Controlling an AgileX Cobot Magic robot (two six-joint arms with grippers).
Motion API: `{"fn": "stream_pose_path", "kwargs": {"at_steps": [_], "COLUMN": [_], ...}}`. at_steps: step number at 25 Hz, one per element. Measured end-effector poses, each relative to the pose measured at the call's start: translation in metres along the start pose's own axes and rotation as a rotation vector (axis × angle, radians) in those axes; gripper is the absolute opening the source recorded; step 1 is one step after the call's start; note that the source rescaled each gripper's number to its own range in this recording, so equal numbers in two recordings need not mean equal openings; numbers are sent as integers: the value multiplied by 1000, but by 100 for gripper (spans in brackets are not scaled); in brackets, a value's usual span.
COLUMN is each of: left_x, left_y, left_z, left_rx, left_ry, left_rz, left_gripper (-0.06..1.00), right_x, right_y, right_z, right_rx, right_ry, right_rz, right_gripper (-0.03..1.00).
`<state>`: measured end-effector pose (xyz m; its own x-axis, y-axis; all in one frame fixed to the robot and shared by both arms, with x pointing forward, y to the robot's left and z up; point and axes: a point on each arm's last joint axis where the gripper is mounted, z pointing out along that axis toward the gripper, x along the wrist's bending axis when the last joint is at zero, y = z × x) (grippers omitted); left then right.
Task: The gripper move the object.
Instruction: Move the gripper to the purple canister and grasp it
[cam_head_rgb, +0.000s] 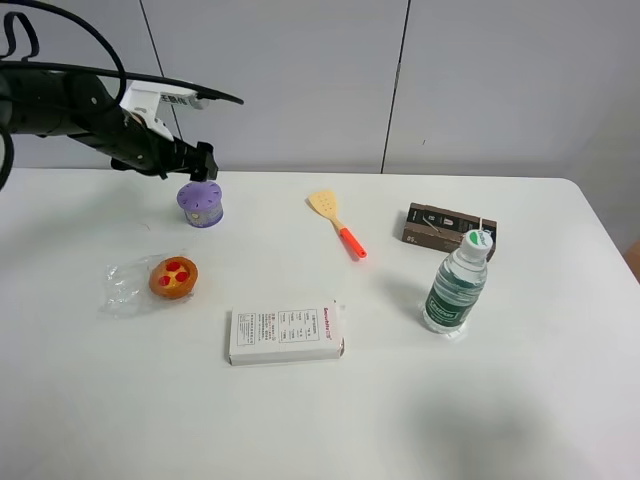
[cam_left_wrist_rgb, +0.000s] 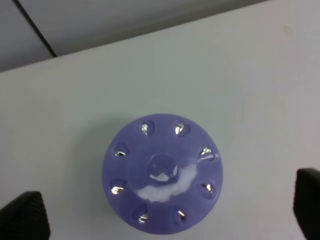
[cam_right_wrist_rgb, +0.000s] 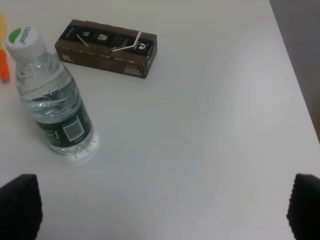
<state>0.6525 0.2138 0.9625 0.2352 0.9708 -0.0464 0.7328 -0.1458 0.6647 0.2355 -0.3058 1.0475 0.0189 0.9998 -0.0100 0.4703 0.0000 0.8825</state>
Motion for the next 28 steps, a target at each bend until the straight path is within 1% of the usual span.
{"fn": "stream_pose_path", "kwargs": {"at_steps": [2, 9, 16, 23, 28], "left_x": [1, 3, 2, -6, -5], "left_y": [-6, -18, -25, -31, -34], "left_z": [10, 30, 44, 57, 66], "left_rx": [21, 45, 48, 33, 7], "left_ry": [-1, 7, 13, 10, 23], "left_rz": [-8, -5, -2, 16, 33], "left_gripper": [100, 100, 100, 100, 100], "right_x": [0, 0, 0, 0, 0], "right_y": [0, 0, 0, 0, 0], "right_z": [0, 0, 0, 0, 0], "right_rx": [0, 0, 0, 0, 0], "right_ry": [0, 0, 0, 0, 0], "right_rz": [0, 0, 0, 0, 0], "right_gripper": [100, 100, 100, 100, 100]}}
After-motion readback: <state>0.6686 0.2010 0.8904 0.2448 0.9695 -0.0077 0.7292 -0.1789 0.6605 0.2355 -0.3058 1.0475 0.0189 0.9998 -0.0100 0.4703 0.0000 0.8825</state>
